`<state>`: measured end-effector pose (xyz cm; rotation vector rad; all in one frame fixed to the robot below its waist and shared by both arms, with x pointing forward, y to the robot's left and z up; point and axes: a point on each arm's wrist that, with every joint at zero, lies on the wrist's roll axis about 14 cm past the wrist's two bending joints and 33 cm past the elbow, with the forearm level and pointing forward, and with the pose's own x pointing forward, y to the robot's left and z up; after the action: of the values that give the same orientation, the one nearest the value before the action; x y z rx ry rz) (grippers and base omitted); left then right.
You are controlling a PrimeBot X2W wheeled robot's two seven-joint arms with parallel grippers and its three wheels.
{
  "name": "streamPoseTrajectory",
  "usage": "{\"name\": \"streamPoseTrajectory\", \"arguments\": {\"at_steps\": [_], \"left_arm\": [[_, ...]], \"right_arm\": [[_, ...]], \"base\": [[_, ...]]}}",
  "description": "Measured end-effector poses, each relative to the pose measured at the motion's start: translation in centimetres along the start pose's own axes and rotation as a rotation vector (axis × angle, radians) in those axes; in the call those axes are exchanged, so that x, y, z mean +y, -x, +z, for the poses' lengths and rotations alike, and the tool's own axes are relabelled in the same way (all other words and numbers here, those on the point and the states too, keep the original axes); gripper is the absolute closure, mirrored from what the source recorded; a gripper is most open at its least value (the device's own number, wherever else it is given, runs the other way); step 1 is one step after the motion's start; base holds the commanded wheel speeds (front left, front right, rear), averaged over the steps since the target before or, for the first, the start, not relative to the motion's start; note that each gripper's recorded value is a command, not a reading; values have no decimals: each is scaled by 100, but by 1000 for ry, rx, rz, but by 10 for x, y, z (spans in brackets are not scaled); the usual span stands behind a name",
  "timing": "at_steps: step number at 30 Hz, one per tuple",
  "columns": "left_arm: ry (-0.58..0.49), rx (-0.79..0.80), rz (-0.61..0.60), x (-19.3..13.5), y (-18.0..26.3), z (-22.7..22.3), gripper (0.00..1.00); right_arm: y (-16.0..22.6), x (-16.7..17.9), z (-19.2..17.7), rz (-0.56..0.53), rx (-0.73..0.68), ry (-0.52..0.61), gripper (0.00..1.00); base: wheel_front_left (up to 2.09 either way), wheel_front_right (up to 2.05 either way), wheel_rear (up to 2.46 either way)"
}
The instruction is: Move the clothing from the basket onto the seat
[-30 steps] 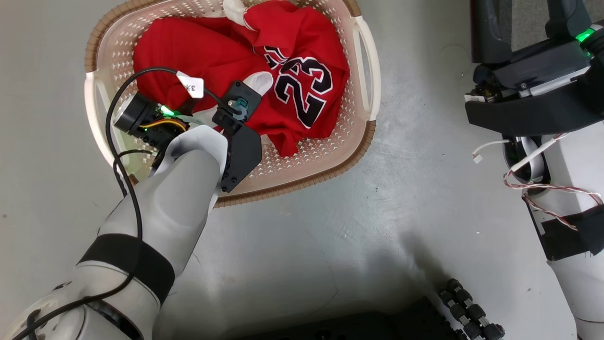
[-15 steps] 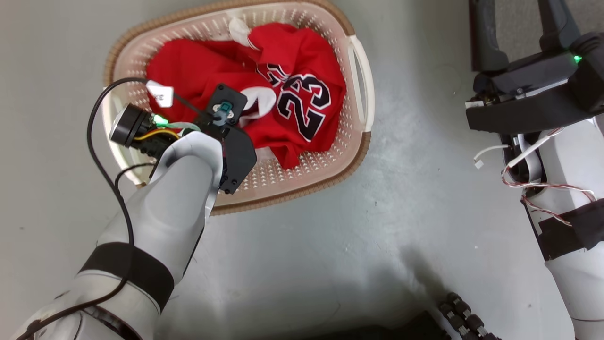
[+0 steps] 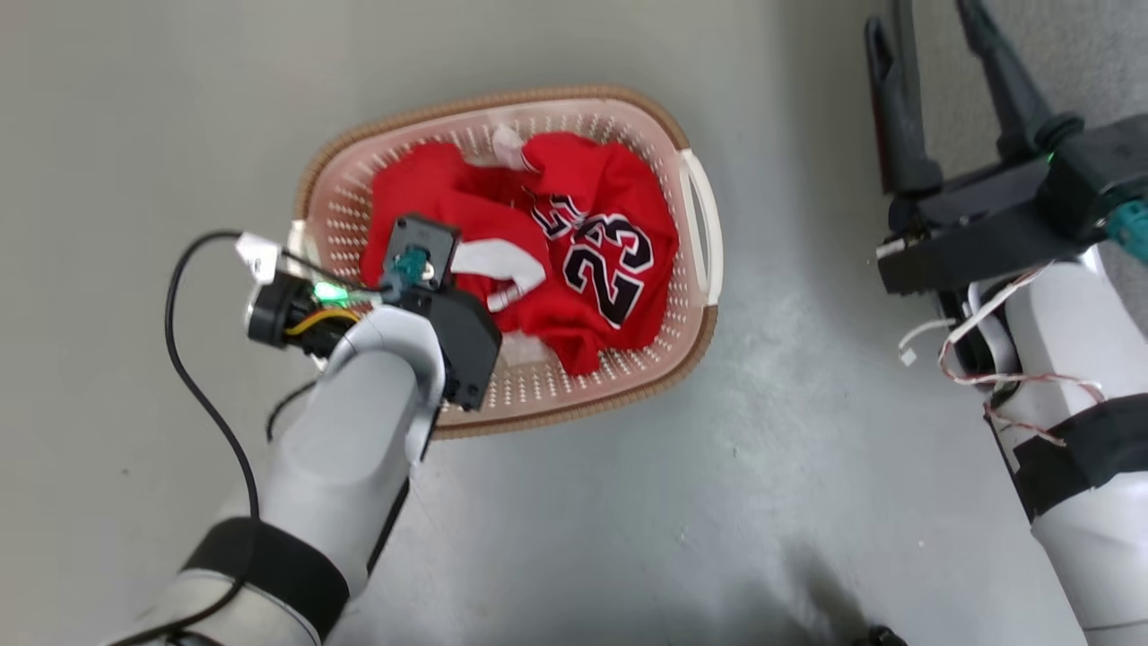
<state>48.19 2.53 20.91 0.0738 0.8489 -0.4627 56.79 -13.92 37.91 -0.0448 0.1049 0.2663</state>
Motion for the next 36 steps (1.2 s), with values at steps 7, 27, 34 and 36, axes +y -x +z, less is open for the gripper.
{"name": "streamPoseTrajectory", "arguments": {"at_steps": [7, 27, 34, 36], "left_arm": [[82, -120, 16, -5, 33, 24, 100], [272, -259, 136, 0, 130, 21, 100], [309, -318, 147, -3, 159, 22, 100], [334, -346, 157, -2, 167, 26, 100]], "right_arm": [[14, 7, 17, 11, -3, -8, 0], [68, 38, 61, 30, -26, -58, 0], [85, 47, 81, 38, -60, -56, 0], [89, 51, 87, 47, -71, -58, 0]], "base": [[0, 0, 0], [0, 0, 0], [0, 0, 0], [0, 0, 0]]}}
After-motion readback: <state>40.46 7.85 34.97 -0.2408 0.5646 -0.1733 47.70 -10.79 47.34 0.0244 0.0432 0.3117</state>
